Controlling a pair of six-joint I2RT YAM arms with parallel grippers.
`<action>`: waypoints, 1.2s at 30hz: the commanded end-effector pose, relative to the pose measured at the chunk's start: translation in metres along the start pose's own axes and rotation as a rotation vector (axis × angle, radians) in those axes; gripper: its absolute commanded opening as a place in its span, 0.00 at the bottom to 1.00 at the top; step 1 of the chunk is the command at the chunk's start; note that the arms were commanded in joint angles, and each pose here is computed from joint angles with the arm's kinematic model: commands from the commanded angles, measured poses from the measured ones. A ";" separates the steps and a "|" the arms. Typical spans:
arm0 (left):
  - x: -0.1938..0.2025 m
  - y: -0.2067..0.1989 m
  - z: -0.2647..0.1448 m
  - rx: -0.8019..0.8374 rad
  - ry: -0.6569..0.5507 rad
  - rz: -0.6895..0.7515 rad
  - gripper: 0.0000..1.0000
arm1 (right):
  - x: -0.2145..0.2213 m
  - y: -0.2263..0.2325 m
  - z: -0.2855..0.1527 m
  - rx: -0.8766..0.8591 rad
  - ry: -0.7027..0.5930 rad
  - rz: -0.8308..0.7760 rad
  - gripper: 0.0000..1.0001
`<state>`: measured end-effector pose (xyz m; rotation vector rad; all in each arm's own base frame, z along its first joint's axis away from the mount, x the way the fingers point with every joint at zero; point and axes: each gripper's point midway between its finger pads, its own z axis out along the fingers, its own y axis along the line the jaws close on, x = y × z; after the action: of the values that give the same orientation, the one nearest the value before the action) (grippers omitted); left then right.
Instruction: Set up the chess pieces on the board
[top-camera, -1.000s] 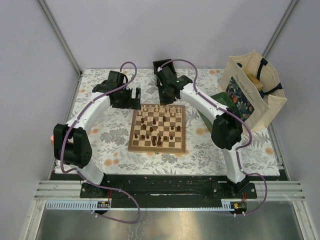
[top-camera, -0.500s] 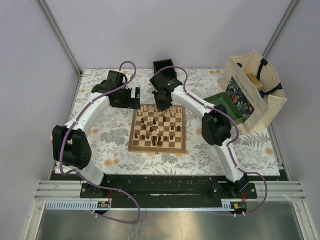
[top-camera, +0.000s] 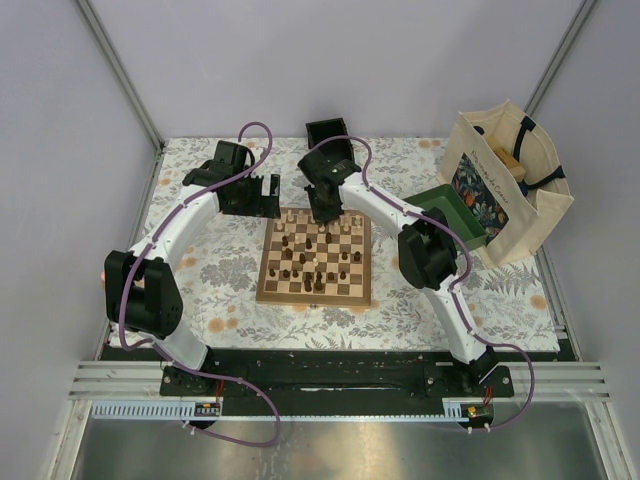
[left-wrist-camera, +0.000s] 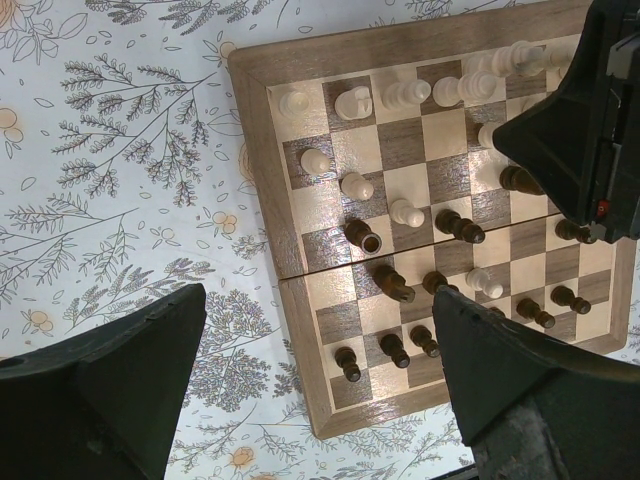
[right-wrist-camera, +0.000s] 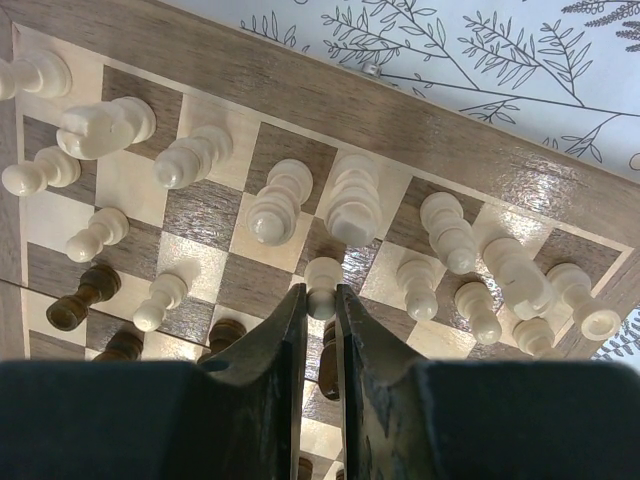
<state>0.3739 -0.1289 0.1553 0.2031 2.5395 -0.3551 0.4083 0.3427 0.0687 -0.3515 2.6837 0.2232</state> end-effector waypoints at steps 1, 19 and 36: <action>-0.011 0.001 -0.010 -0.008 -0.060 0.018 0.99 | -0.013 0.005 -0.008 0.010 -0.045 -0.021 0.23; -0.010 0.001 -0.011 -0.005 -0.056 0.016 0.99 | -0.020 0.010 -0.019 -0.014 -0.058 -0.025 0.36; -0.014 0.005 -0.017 -0.034 -0.083 0.012 0.99 | 0.022 0.039 -0.097 -0.178 -0.097 -0.068 0.42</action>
<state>0.3742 -0.1260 0.1601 0.2004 2.5250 -0.3361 0.3600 0.3362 0.1264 -0.4307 2.6242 0.3267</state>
